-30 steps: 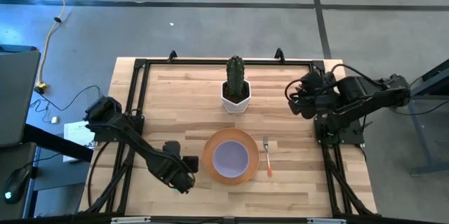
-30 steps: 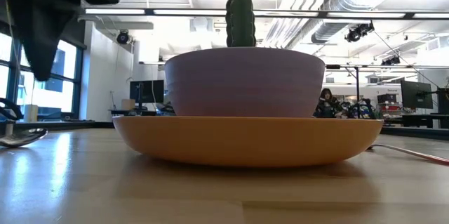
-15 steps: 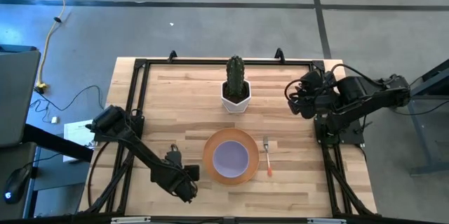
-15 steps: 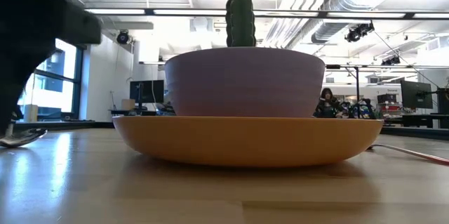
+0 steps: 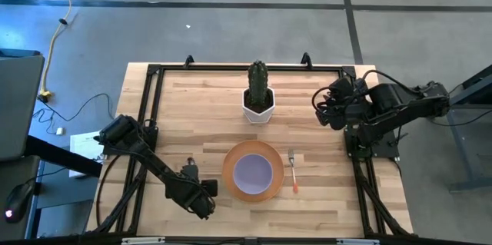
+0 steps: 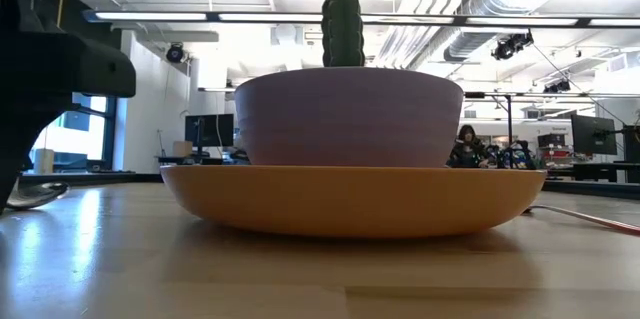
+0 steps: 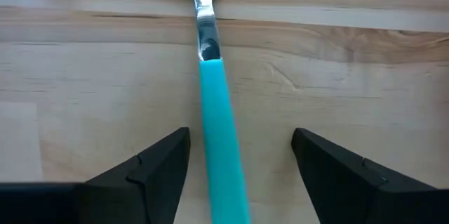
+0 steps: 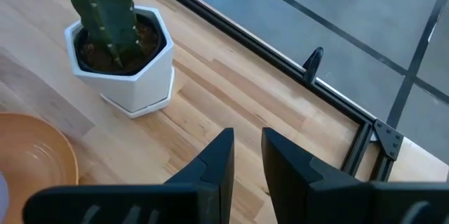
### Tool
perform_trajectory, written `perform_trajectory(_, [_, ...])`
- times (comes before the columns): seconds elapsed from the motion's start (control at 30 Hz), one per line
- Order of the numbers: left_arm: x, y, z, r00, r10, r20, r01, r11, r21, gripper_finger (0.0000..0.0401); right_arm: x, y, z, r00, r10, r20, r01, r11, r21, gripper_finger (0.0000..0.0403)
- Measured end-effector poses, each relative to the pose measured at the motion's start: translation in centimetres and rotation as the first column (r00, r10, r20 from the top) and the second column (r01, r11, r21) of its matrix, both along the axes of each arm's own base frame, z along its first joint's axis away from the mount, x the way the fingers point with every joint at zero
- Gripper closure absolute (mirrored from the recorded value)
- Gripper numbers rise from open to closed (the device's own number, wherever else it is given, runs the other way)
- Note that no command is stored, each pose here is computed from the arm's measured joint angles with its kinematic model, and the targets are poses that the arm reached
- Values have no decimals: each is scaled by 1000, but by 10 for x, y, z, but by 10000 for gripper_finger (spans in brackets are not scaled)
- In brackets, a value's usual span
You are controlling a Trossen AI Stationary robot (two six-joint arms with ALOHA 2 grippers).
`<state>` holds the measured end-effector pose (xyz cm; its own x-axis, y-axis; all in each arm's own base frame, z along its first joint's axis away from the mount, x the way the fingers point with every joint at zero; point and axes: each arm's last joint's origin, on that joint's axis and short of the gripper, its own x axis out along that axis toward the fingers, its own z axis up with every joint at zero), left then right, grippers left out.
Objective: Set table place
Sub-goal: Put the blue spoon into the purple bowl
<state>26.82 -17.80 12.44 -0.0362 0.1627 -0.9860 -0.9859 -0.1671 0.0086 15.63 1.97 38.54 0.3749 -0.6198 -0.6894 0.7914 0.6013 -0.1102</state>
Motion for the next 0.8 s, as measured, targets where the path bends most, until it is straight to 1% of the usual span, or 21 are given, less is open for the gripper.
perform_trajectory(0.07, [0,0,0,1000,-4,-8,4,1000,-1,170,0,0,0,1000,0,0,0,1000,0,336])
perform_trajectory(0.13, [0,0,0,1000,-14,-11,14,1000,0,200,0,0,0,1000,0,1,0,1000,0,336])
perform_trajectory(0.2, [-1,1,2,1000,-22,-12,22,1000,-2,246,0,0,0,1000,0,0,0,1000,0,336])
perform_trajectory(0.33, [-2,2,3,999,-50,-12,50,999,16,362,0,0,0,1000,-2,3,2,1000,1,336])
perform_trajectory(0.4, [-2,2,3,998,-58,-12,58,998,23,365,0,0,0,1000,-2,3,2,1000,1,336])
perform_trajectory(0.57, [-3,2,5,996,-85,-29,85,996,5,365,0,0,0,1000,-2,4,2,1000,1,336])
perform_trajectory(0.67, [-5,4,11,992,-126,-21,126,992,-3,365,1,0,0,1000,-2,12,2,1000,3,336])
perform_trajectory(0.73, [-10,7,18,985,-166,-50,166,986,-4,365,1,0,0,1000,-2,12,2,1000,4,336])
perform_trajectory(0.8, [-10,7,31,978,-208,-2,207,978,-29,365,1,0,0,1000,-2,12,2,1000,4,336])
